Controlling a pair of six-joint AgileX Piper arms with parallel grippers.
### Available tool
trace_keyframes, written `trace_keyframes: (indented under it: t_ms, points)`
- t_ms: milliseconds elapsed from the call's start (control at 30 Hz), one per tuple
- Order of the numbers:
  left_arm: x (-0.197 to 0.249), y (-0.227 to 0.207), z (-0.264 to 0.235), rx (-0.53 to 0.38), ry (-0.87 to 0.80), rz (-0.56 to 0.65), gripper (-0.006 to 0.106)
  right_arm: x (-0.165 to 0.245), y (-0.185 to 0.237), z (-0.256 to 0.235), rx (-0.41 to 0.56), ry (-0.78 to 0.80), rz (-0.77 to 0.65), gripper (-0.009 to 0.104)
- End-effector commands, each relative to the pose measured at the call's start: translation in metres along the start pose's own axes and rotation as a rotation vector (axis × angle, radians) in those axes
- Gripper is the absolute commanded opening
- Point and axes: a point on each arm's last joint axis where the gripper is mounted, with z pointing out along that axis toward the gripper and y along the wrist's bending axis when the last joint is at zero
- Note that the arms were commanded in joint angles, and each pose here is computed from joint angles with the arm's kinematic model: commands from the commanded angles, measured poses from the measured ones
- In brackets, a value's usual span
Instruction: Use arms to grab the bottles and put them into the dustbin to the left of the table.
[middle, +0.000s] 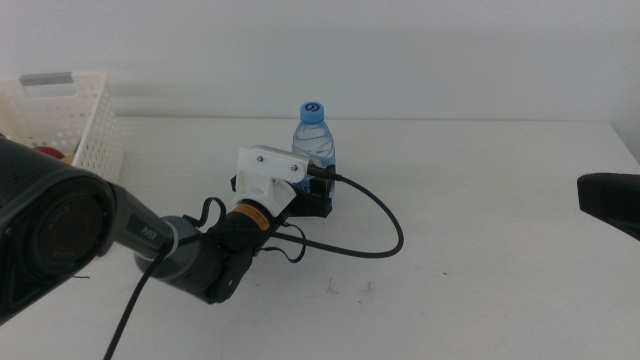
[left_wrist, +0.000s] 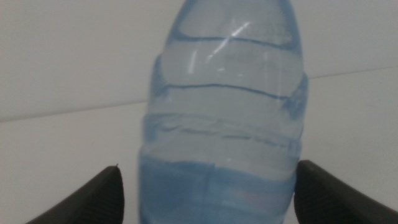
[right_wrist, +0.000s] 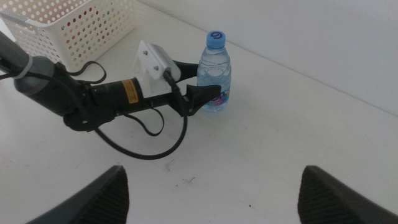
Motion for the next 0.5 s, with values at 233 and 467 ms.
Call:
trace_keyframes:
  t_ms: [233,467]
  points:
    - [0.005,0.004,0.025,-0.011,-0.009,-0.002,0.094,-0.002,0.000,-0.003,0.001,-0.014,-0.003,0.088]
    - [0.013,0.008,0.032,-0.020,-0.010,-0.005,0.094,-0.002,0.000,-0.003,0.001,-0.014,-0.003,0.088]
